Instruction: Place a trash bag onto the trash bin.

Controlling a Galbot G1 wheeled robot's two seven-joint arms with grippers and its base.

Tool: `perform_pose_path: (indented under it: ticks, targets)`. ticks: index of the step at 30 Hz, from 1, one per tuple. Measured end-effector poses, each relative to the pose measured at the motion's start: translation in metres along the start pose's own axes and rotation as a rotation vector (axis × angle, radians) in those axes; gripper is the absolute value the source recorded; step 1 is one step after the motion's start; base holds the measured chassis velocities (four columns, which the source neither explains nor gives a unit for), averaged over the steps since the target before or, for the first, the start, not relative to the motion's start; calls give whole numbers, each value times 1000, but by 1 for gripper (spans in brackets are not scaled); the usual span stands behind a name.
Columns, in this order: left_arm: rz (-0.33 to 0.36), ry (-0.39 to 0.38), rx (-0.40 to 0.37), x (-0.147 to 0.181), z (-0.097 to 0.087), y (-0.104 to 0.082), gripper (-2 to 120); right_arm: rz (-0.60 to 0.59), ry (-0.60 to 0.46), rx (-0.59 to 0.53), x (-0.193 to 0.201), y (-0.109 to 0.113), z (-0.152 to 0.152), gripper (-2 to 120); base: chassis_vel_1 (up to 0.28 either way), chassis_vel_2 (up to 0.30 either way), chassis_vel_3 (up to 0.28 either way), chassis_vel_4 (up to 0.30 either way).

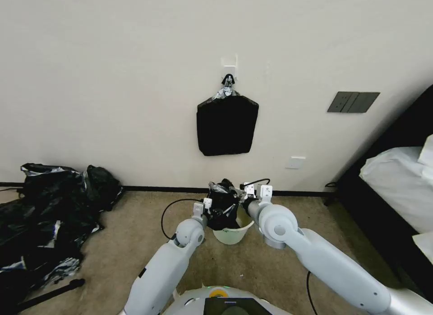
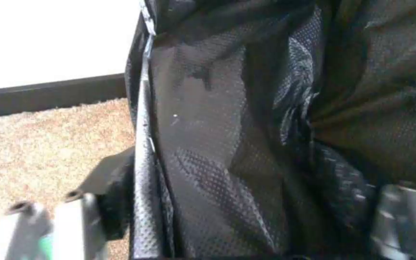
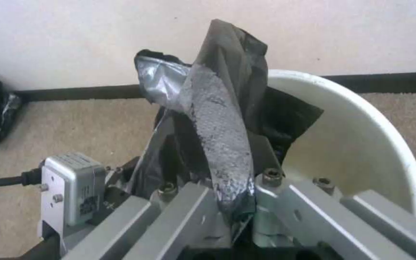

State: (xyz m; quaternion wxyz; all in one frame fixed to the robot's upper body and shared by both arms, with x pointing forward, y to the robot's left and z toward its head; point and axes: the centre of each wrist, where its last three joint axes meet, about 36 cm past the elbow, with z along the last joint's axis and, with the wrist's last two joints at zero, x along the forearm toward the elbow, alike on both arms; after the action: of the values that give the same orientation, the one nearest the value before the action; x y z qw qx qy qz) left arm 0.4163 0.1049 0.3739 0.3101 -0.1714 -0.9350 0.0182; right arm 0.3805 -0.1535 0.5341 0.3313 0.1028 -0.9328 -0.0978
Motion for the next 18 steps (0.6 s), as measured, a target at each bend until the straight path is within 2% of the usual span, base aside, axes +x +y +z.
perform_pose_path:
  ticks: [3,4,6,7,15,16,18]
  targets:
    - [-4,6,11,-2,0,-2,61,5,0,-2,-1,-1,-1,0,0,0,0,0]
    - [-4,6,11,-2,0,-2,61,5,0,-2,-1,-1,-1,0,0,0,0,0]
    - [-9,13,23,-2,0,-4,49,7,-2,-3,-2,-2,-1,0,0,0,0,0]
    - [-9,13,23,-2,0,-4,49,7,-2,-3,-2,-2,-1,0,0,0,0,0]
    - [-29,25,35,-3,2,-6,18,11,-2,-4,-2,-3,-1,0,0,0,0,0]
    - [-29,25,35,-3,2,-6,18,11,-2,-4,-2,-3,-1,0,0,0,0,0]
    - [-35,29,41,-3,3,-6,7,12,-3,-3,-2,-3,0,0,0,0,0,0]
